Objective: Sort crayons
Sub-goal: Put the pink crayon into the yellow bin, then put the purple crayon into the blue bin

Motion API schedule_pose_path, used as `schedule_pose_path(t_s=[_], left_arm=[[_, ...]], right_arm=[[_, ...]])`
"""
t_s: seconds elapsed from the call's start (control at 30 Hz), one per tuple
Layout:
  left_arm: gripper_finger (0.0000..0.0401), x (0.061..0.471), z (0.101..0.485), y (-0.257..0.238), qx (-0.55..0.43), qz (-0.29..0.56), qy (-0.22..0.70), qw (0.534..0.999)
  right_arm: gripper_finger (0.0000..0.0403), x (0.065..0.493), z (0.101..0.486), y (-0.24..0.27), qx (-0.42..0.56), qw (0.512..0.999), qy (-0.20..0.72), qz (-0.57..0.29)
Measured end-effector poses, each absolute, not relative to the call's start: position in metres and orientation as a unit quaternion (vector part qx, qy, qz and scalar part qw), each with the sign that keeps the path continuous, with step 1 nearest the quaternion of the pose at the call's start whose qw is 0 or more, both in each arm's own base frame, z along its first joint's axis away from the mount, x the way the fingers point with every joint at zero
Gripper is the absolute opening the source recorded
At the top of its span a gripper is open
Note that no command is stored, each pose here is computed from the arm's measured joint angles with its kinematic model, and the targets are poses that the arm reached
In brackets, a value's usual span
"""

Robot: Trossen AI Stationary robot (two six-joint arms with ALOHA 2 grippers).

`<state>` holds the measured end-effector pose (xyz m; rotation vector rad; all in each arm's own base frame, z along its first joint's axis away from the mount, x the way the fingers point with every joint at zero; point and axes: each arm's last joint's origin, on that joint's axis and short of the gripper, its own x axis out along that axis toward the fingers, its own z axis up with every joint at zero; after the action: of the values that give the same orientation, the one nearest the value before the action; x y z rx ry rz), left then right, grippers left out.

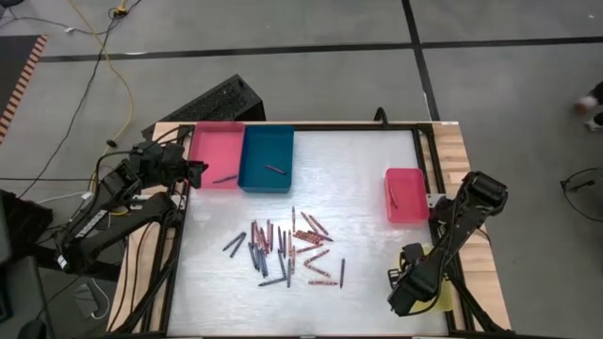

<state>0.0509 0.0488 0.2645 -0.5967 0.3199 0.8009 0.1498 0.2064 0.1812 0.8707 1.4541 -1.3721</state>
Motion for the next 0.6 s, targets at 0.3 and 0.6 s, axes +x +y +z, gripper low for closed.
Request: schedule_pose_path(t_s=[0.3,0.6], left_arm=[[0.011,0.0508,0.2645,0.0489,-0.283,0.384,0.153,0.866],[0.011,0.0508,0.2645,0.0489,-0.283,0.384,0.153,0.866]], right_arm=[[0.0051,0.151,0.1807,0.2077,0.358,0.466,0.596,-0.548],[0.0064,0.1548,0.1905,0.2073,0.35,0.475,0.591,-0.55]])
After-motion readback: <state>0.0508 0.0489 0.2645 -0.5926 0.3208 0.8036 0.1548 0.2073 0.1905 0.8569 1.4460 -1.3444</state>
